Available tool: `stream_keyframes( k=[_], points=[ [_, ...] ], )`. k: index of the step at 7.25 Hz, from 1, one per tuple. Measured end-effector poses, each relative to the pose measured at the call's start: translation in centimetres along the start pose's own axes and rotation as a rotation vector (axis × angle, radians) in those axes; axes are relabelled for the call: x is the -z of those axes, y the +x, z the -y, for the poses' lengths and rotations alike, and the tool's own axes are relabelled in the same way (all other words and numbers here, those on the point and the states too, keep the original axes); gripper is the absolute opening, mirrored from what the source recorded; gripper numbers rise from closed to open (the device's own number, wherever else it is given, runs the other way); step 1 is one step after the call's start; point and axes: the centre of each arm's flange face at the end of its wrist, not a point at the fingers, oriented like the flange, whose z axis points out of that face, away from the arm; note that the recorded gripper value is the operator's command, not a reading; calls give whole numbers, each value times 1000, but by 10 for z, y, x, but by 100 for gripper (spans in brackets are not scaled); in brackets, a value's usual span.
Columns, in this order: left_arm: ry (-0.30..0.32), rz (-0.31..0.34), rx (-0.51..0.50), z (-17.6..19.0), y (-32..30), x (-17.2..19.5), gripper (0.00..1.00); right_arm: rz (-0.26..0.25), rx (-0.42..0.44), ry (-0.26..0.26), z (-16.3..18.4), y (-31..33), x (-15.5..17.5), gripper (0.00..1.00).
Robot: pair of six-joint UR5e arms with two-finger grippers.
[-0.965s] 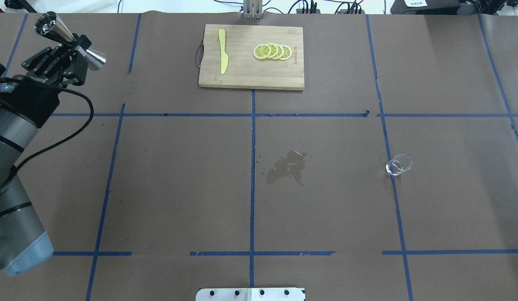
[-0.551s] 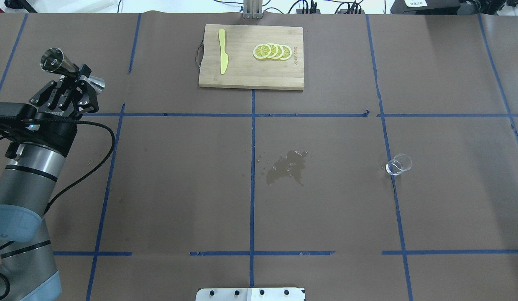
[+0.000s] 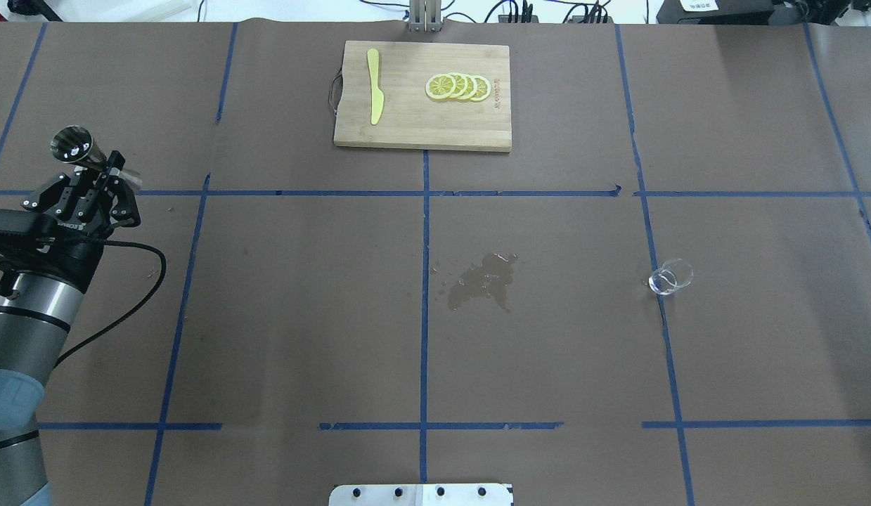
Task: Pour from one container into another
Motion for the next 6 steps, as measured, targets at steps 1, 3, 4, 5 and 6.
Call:
stream_keyframes(
  k=[1, 3, 4, 5, 6],
  points=[
    [-26, -5, -6, -16, -5, 3, 0, 0, 0, 0, 0, 0, 0, 100],
    [-84, -33, 41, -49, -2, 14, 0, 0, 0, 0, 0, 0, 0, 100],
    [-110, -42, 69, -66, -1, 20, 0, -1, 0, 0, 0, 0, 0, 100],
    [-129, -41, 90, -82, -2, 25, 0, -1, 1, 1, 1, 0, 0, 100],
    [-135, -32, 94, -98, -6, 30, 0, -2, 2, 1, 1, 0, 0, 100]
  ],
)
